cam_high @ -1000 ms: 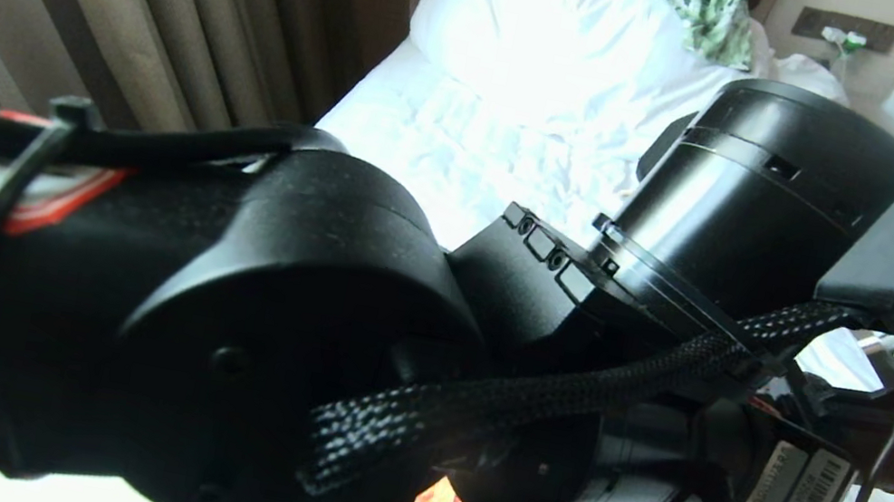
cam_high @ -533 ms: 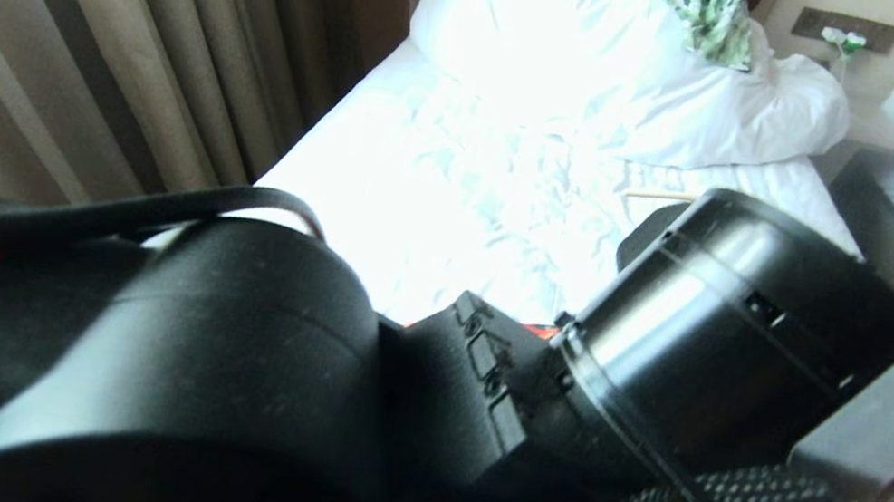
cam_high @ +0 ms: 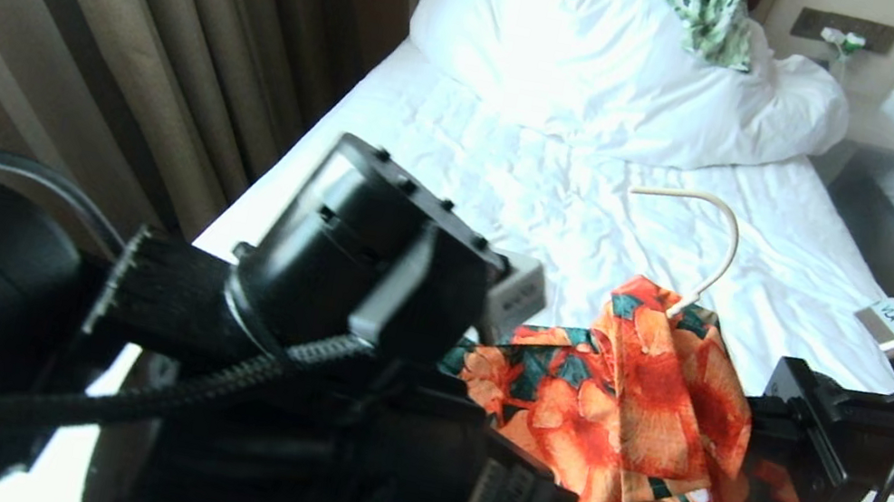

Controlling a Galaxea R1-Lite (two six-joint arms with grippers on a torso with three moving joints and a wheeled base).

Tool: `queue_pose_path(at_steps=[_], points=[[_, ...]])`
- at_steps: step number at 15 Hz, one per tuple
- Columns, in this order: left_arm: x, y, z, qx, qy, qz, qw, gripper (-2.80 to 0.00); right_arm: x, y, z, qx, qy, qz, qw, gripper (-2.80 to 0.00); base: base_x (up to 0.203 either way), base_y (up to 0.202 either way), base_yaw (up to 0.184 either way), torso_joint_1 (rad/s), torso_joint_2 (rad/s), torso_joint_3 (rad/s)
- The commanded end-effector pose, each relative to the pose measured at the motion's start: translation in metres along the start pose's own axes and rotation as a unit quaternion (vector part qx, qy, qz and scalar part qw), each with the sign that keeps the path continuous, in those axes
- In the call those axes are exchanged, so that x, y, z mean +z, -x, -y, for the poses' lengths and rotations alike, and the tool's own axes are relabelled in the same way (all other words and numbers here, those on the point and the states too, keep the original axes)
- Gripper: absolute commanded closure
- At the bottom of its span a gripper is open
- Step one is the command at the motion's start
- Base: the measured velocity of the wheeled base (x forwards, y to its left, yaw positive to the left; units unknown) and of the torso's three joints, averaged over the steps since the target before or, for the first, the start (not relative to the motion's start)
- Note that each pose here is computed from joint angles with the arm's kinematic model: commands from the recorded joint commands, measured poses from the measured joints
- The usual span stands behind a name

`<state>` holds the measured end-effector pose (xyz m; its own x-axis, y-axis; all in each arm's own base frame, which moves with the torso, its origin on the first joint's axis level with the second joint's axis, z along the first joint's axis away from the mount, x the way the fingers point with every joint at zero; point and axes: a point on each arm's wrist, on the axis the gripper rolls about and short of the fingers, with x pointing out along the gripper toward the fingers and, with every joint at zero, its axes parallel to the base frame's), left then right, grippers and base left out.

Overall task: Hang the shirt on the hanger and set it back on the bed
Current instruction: Hook the other side of the shirt onto the hanger, then take the clothes hanger out of the clothes

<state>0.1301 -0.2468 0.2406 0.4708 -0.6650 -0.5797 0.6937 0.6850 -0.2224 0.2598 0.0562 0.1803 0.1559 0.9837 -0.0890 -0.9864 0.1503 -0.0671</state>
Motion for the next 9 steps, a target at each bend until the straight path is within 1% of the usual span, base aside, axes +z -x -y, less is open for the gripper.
queue_pose_path(at_steps=[1, 2, 4, 6, 9], points=[[0.003, 0.03, -0.026, 0.025, 0.019, 0.036, 0.9988, 0.0, 0.013, -0.005, -0.006, 0.014, 0.01, 0.009, 1.0, 0.0, 0.0, 0.0, 0.0, 0.0, 0.0, 0.0], [0.004, 0.045, -0.038, 0.04, 0.024, 0.055, 0.9974, 0.0, 0.022, -0.006, -0.007, 0.016, 0.005, 0.014, 1.0, 0.0, 0.0, 0.0, 0.0, 0.0, 0.0, 0.0], [0.003, 0.073, -0.052, 0.057, 0.032, 0.088, 0.994, 0.0, 0.036, -0.005, -0.006, 0.014, 0.002, 0.021, 1.0, 0.0, 0.0, 0.0, 0.0, 0.0, 0.0, 0.0], [0.001, 0.092, -0.055, 0.06, 0.035, 0.108, 0.9917, 0.0, 0.041, -0.006, -0.001, 0.013, -0.012, 0.024, 1.0, 0.0, 0.0, 0.0, 0.0, 0.0, 0.0, 0.0], [-0.004, 0.106, -0.056, 0.058, 0.038, 0.128, 0.9894, 0.0, 0.05, -0.019, 0.014, 0.019, -0.03, 0.027, 0.999, 0.0, 0.0, 0.0, 0.0, 0.0, 0.0, 0.0]])
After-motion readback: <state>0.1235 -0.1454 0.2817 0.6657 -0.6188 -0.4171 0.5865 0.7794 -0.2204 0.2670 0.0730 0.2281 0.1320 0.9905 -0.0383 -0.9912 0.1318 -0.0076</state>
